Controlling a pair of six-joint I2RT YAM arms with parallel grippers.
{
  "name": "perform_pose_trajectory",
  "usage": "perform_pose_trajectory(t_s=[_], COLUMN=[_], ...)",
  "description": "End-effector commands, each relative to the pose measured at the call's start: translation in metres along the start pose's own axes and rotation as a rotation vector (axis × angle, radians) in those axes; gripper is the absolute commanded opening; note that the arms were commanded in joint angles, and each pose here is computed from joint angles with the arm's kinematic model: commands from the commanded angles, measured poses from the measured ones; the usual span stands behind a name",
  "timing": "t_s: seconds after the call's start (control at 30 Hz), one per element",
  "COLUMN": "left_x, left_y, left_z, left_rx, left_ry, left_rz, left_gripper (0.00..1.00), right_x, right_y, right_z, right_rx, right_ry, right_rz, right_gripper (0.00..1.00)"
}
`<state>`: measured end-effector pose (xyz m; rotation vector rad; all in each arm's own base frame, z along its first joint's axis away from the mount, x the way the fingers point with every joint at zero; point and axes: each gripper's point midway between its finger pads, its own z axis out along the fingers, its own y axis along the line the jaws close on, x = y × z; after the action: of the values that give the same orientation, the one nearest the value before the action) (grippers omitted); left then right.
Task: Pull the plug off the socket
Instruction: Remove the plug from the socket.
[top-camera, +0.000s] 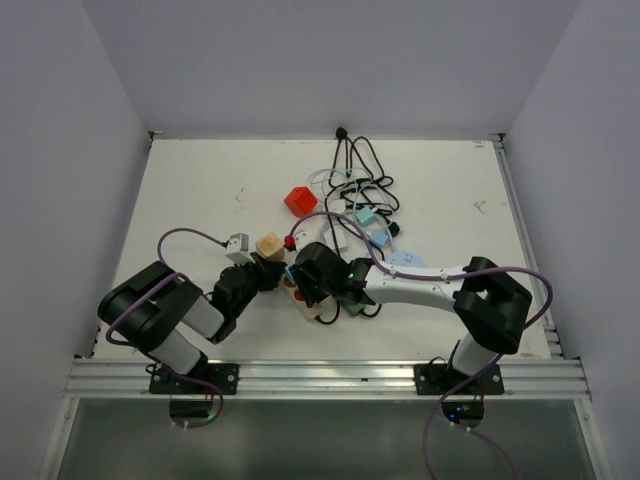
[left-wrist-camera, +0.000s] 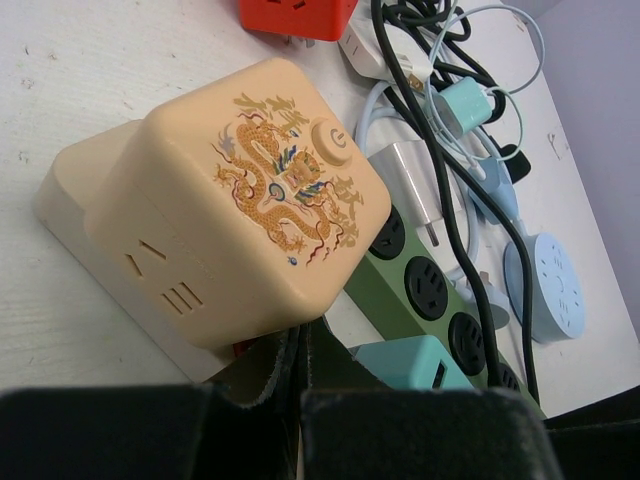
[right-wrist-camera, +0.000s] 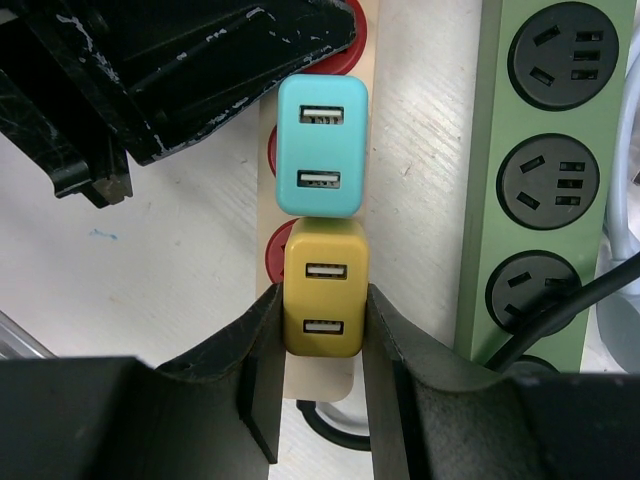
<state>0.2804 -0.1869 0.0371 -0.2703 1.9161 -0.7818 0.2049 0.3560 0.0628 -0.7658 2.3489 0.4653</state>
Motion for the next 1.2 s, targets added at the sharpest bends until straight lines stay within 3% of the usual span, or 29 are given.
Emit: perform_pose_trajectory(t_s=[0.0, 0.33, 0.5, 0.77, 0.93, 1.17], left_x=[0.058, 0.060, 0.061, 0.062, 0.063, 0.065], left_y=[0.083, 0.084, 0.086, 0.088, 0.091, 0.091], left_z=[-0.037, -0.033, -0.032, -0.034, -0.035, -0.035], left_rx=[-0.288, -0.303, -0.310, -0.319, -0.325, -0.320], left_ry=[0.215, 0.237, 0.246, 0.246, 0.250, 0.263], left_rz=[0.097, 0.113, 0.120, 0.107, 0.102, 0.110], left_gripper=[0.00, 0.00, 0.00, 0.00, 0.00, 0.00], right_x=[0.008, 0.013, 0.019, 0.013, 0.016, 0.012], right_y=[0.010, -0.003, 0.000, 0.009, 0.010, 0.015], right_z=[-0.009, -0.005, -0.007, -0.014, -0.011, -0.007], right_rx=[-0.043, 0.243, 0.198, -0.063, -0.063, 0.126], right_ry=[0.041, 0.097, 0.098, 0.080, 0.099, 0.105], right_rz=[0.009, -0.166, -0.152, 0.060, 0.038, -0.123], right_gripper=[0.00, 0.00, 0.00, 0.00, 0.01, 0.03])
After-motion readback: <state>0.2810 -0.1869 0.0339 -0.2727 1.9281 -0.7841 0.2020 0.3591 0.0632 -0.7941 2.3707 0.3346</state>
